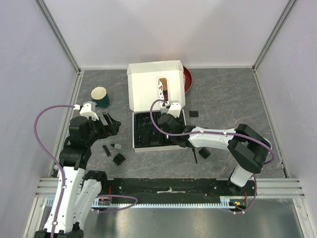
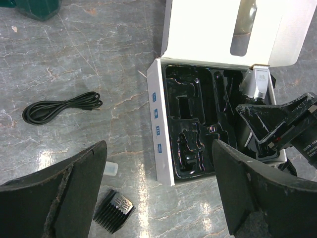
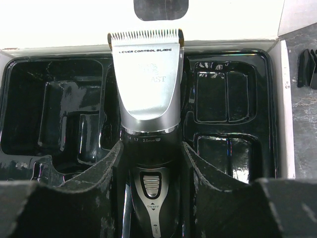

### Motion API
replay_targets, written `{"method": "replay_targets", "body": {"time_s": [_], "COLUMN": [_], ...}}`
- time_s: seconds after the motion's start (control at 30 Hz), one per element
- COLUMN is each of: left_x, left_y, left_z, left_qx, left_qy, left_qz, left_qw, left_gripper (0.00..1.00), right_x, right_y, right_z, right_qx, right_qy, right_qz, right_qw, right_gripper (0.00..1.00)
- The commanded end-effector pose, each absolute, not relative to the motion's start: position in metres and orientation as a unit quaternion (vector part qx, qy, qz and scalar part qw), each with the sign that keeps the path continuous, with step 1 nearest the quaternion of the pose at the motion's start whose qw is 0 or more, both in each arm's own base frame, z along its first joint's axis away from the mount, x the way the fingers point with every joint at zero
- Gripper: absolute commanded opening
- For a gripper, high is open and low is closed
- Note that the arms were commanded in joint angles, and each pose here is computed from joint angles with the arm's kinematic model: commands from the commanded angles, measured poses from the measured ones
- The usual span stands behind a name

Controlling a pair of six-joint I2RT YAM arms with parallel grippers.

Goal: Sort the hair-cutting tools

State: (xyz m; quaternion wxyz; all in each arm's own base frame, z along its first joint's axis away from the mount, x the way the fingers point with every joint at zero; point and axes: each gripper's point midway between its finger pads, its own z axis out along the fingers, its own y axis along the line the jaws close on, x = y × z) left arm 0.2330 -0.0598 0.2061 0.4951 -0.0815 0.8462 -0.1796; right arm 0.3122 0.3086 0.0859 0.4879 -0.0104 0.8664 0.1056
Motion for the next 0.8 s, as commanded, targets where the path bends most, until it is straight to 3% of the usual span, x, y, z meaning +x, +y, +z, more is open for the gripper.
{"method": "replay_targets", "body": {"time_s": [0.0,0.47,0.77], "left_x": [0.235,0.234,0.234], "left_y": [-0.058,-0.057,-0.057], "left_z": [0.209,0.209,0.209], "left_qx": [-0.09,-0.091,-0.091], "left_qy": [0.843,0.842,0.842], "left_qz": [-0.179,-0.179,-0.178], "left_qw": [0.5,0.501,0.501], "left_gripper": [0.92,0.92,0.92], "right_x": [0.32,0.325,0.327], "right_y": [0.313,0.317,0.319], "right_z": [0.104,0.098,0.117], "right_qx": [0.026,0.002,0.009], "right_qy": [0.862,0.871,0.869], "right_qz": [0.108,0.079,0.081], "right_qw": [0.495,0.486,0.488], "right_gripper": [0.38,0.59,0.59]}}
